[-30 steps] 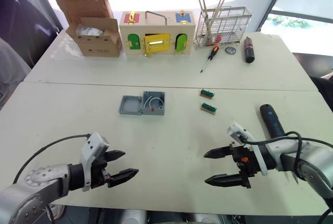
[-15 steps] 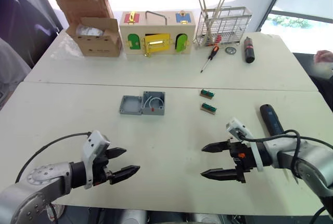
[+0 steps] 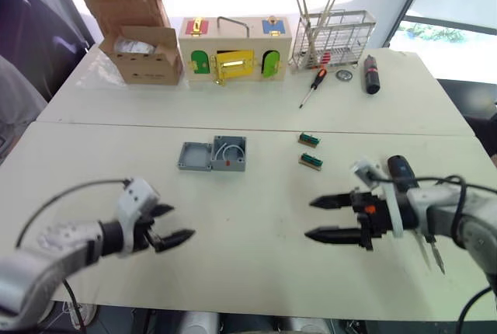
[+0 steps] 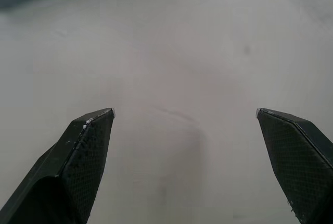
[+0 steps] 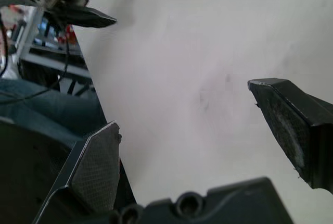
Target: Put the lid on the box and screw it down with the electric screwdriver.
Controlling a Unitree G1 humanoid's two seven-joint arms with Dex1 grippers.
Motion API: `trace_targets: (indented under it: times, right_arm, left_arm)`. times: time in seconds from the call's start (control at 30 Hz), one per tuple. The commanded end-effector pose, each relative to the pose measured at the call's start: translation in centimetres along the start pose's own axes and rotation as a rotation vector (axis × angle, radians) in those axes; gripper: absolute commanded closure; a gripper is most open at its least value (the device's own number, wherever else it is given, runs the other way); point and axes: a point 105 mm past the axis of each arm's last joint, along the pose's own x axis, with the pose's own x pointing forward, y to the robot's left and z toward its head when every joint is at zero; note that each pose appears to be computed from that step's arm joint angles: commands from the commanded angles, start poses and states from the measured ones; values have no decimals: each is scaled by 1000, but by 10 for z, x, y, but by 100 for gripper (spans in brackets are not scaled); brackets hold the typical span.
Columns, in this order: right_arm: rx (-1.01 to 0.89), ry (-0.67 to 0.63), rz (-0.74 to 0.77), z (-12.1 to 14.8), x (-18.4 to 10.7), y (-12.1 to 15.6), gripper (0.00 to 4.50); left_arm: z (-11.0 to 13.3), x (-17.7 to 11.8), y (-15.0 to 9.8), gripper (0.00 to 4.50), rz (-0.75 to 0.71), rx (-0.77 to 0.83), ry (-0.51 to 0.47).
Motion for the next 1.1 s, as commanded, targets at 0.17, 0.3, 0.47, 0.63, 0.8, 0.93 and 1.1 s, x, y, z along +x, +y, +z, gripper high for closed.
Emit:
trace_targets:
  times: [0.17, 0.3, 0.47, 0.63, 0.8, 0.93, 1.1]
  right_arm:
    - [-89, -80, 28, 21, 18, 15, 5]
    - [-92, -126, 14, 24, 24, 19, 5]
    - [-74, -166, -20, 18, 38, 25, 5]
    - [-44, -197, -55, 12, 44, 27, 5]
    - [-28, -218, -97, 8, 45, 23, 5]
    - [-23, -233, -112, 7, 47, 23, 5]
    - [-8, -247, -140, 4, 47, 20, 5]
  left_arm:
    - [75, 16, 27, 0, -132, 321, 54]
    - [86, 37, 16, 0, -271, 390, 93]
    - [86, 73, 11, 0, -344, 459, 146]
    - [90, 91, 21, 0, -339, 476, 157]
    - [99, 104, 21, 0, -352, 478, 136]
    - [98, 108, 19, 0, -381, 489, 147]
    - [95, 114, 15, 0, -414, 522, 175]
